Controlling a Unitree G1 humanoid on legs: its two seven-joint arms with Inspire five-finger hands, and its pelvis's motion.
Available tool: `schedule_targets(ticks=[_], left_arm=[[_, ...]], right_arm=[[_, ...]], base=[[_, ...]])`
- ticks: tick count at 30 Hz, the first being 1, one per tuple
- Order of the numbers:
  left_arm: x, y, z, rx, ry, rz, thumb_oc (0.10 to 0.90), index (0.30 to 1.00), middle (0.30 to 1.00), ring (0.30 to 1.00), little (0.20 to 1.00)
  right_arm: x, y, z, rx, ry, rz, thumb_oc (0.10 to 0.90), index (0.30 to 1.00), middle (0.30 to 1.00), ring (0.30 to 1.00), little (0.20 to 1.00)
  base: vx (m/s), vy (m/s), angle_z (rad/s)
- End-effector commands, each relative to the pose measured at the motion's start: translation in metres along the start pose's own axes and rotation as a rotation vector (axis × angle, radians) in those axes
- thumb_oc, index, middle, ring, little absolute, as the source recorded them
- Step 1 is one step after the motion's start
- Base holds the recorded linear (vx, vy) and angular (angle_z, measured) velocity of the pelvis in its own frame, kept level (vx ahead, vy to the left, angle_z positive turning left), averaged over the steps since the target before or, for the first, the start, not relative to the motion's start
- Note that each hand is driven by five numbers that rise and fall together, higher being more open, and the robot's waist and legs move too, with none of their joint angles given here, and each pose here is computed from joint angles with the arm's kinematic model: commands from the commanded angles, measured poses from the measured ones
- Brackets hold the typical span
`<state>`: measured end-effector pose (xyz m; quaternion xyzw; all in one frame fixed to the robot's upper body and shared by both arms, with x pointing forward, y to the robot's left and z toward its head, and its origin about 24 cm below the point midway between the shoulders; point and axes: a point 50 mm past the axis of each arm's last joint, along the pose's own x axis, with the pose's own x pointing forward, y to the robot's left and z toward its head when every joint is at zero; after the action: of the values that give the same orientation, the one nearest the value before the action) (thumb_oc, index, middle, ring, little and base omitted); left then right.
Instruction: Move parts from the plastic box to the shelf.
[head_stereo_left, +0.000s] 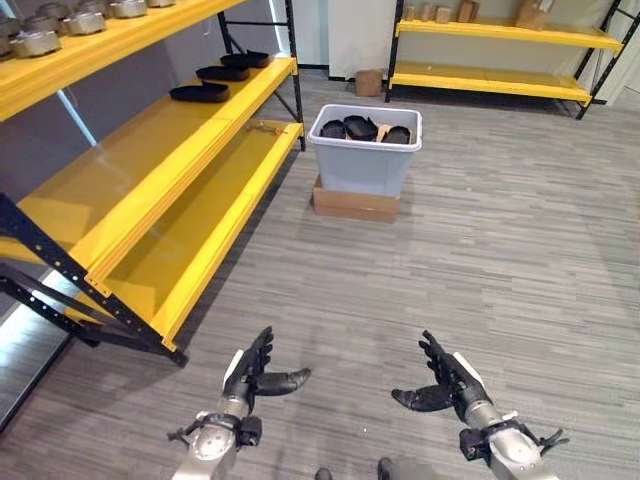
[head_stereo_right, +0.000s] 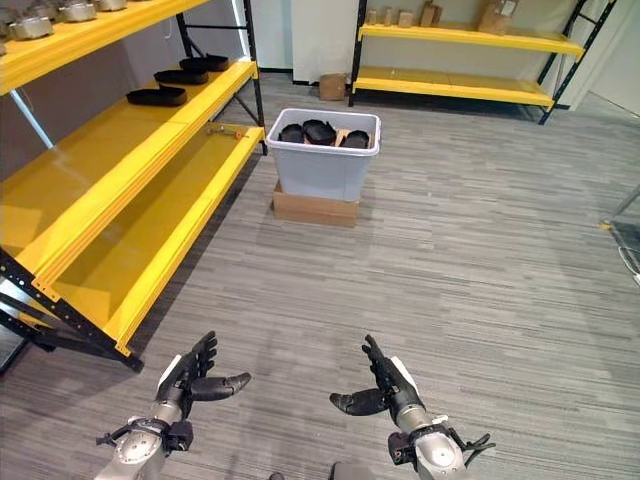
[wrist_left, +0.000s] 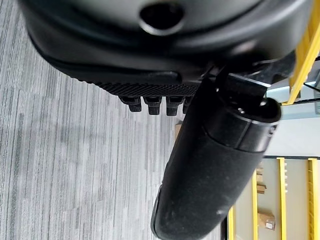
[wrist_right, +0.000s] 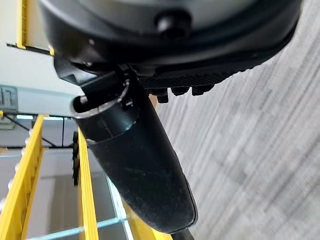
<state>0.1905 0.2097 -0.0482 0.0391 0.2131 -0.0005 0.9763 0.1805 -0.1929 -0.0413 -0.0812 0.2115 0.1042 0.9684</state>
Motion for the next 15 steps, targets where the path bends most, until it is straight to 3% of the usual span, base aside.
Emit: schedule_targets(ticks=[1, 15], left_arm=[[0.012, 0.008, 0.053, 0.052, -0.252, 0.019, 0.900, 1.000, 1.000, 1.000, 1.000], [0.018, -0.006, 0.055, 0.001, -0.267, -0.006, 0.900, 1.000, 1.000, 1.000, 1.000]], right_arm=[[0.011, 0.001, 0.052, 0.020, -0.267, 0.018, 0.900, 1.000, 1.000, 1.000, 1.000], [0.007, -0.013, 0.054, 0.029, -0.281, -0.026, 0.900, 1.000, 1.000, 1.000, 1.000]], base=[[0.17, -0.029, -0.04], [0.20, -0.140, 0.08]])
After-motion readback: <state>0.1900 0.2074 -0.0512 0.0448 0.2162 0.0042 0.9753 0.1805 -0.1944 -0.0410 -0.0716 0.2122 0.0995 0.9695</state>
